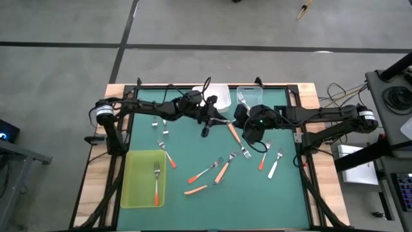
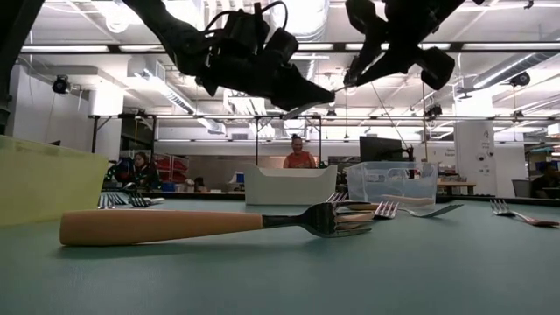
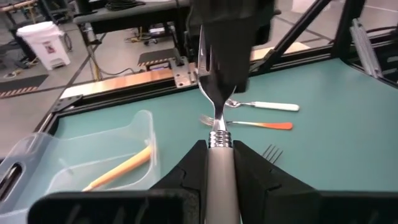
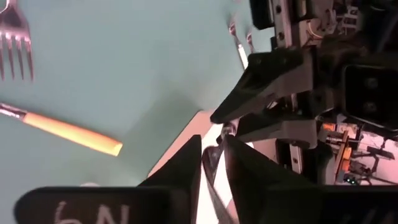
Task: Sort silverware by color (type)
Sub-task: Put the white fork into the white bin
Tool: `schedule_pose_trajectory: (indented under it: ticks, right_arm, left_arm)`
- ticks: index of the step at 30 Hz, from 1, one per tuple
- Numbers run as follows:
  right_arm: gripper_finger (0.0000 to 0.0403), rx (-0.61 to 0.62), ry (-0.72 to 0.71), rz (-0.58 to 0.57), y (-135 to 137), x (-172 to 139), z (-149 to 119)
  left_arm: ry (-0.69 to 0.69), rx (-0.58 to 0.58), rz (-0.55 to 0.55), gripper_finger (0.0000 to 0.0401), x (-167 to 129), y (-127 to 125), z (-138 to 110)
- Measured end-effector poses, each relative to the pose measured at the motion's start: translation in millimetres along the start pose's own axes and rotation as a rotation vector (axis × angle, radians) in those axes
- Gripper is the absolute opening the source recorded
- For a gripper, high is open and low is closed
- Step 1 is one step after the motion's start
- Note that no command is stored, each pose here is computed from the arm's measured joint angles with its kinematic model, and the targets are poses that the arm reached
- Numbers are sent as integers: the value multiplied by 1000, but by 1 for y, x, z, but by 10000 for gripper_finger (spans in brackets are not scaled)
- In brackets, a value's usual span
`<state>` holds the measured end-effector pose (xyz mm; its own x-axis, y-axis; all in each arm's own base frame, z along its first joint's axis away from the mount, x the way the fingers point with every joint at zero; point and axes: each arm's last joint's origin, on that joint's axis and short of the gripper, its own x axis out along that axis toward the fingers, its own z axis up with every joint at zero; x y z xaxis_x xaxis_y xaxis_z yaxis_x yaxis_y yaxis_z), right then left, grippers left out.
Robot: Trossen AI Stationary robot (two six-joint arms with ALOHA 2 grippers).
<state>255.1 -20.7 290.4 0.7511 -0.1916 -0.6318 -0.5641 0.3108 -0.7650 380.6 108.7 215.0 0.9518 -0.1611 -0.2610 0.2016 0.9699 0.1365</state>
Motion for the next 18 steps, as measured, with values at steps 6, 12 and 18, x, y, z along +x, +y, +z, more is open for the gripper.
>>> schedule_pose_trajectory:
  ticks: [6,12,18]
  right_arm:
    - [101,18,27,-54,-4,-4,-1]
    - [103,81,145,-108,-9,-8,-6]
    - [94,254,180,-144,-15,-12,-18]
  left_arm:
    - [36,-53,56,35,-8,11,-3]
    - [104,-104,175,35,-25,28,-4]
    - [191,-57,350,35,-53,52,-4]
